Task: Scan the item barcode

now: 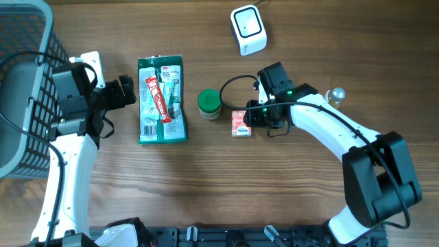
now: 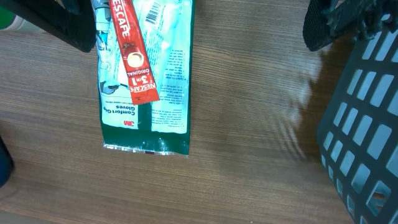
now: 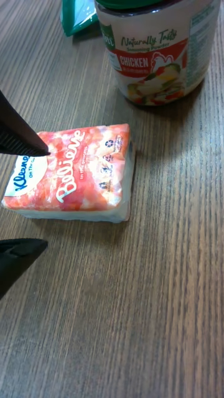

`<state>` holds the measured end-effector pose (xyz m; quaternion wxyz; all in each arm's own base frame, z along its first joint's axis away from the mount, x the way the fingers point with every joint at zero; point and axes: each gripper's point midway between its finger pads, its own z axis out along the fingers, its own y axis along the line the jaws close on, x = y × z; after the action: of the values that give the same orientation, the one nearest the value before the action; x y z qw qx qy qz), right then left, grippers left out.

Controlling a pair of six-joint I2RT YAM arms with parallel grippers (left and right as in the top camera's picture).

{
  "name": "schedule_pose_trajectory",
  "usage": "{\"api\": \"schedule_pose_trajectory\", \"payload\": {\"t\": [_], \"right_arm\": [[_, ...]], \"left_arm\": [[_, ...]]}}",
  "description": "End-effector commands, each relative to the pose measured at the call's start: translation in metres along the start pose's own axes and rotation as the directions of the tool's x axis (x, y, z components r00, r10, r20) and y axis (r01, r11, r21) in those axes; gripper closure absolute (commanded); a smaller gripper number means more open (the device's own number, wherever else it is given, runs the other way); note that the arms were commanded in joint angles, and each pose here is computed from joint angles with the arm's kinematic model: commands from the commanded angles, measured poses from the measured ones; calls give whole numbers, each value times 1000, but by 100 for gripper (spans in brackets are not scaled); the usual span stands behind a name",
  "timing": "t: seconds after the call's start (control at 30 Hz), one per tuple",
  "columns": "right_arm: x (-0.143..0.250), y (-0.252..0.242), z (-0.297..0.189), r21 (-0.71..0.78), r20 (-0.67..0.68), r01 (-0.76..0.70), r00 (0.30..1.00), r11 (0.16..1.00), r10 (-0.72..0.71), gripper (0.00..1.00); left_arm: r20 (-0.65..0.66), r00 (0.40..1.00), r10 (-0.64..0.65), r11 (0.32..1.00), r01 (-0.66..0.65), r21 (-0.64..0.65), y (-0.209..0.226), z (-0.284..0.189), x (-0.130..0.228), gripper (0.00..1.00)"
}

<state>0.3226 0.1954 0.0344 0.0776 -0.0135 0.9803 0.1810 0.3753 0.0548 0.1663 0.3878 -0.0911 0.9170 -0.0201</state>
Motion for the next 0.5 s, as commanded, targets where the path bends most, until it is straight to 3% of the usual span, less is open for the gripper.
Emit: {"api": "schedule_pose_trajectory", "payload": {"t": [0.0, 0.47], "right_arm": [[5, -7, 9, 24, -24, 6, 1000, 1000, -5, 63], [18, -14, 28, -1, -7, 18, 1000, 1000, -18, 67]], "left_arm": [[6, 1000, 5, 1000, -5, 1, 1, 0, -3, 0], [6, 1000, 5, 1000, -5, 1, 1, 0, -3, 0]]}}
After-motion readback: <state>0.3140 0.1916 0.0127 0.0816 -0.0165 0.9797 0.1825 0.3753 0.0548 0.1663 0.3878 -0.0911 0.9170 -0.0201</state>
